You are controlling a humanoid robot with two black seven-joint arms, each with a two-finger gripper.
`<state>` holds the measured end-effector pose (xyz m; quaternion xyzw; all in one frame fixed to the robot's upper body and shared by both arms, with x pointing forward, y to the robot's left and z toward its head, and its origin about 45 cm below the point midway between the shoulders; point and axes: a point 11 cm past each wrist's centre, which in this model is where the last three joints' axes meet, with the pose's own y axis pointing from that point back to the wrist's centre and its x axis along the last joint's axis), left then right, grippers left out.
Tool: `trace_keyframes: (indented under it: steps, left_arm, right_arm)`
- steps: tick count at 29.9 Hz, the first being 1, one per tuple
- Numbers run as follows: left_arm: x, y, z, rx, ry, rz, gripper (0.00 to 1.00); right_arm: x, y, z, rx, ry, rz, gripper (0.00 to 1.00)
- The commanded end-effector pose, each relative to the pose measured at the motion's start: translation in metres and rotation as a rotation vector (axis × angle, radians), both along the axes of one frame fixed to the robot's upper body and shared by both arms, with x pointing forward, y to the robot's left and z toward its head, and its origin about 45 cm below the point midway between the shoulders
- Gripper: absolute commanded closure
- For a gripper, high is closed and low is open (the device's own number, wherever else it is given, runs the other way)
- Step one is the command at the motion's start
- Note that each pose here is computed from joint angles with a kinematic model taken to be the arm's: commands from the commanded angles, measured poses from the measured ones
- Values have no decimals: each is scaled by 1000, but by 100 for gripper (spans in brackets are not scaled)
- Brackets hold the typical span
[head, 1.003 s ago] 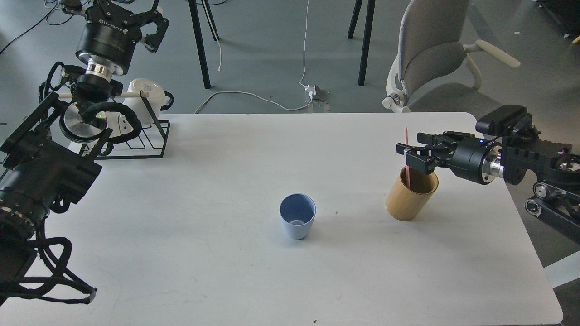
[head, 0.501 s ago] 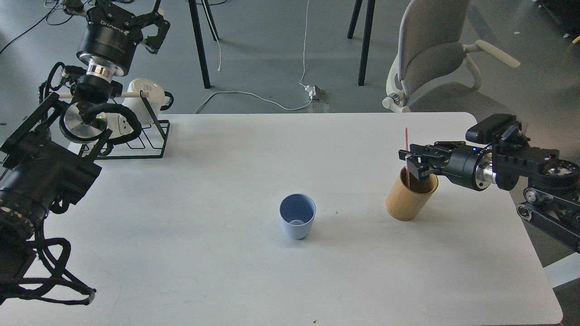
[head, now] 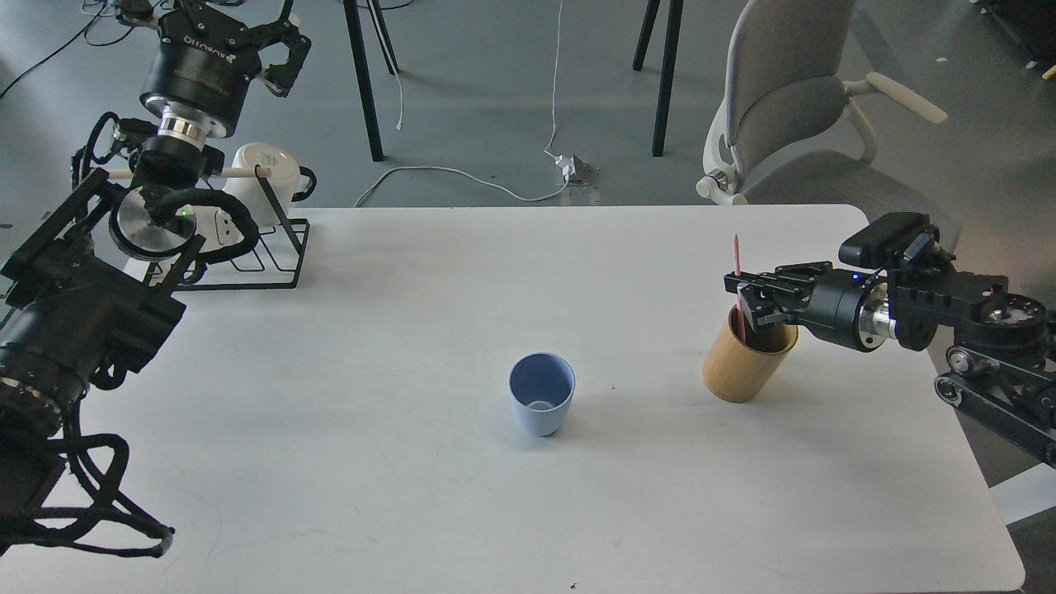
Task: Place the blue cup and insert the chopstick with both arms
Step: 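Lift the pink stick up out of the tan cup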
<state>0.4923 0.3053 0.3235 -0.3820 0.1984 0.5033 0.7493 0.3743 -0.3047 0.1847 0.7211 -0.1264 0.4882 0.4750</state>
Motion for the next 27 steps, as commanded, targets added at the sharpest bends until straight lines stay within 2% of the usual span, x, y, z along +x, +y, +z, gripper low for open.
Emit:
trace_keyframes:
  steps: [1, 5, 11, 22, 27]
  left_arm:
    - [0, 0, 2, 0, -4, 0, 1]
    - [1, 0, 3, -1, -6, 1, 1]
    - [0, 1, 2, 1, -4, 1, 1]
    - [0, 8, 5, 14, -7, 9, 1]
    - [0, 9, 6, 17, -7, 10, 1]
  right_arm:
    - [0, -3, 4, 6, -33, 11, 100]
    - [1, -26, 19, -18, -63, -16, 100]
    - [0, -29, 73, -1, -152, 18, 100]
    - [17, 18, 186, 248, -344, 66, 100]
    - [19, 73, 181, 363, -320, 160, 100]
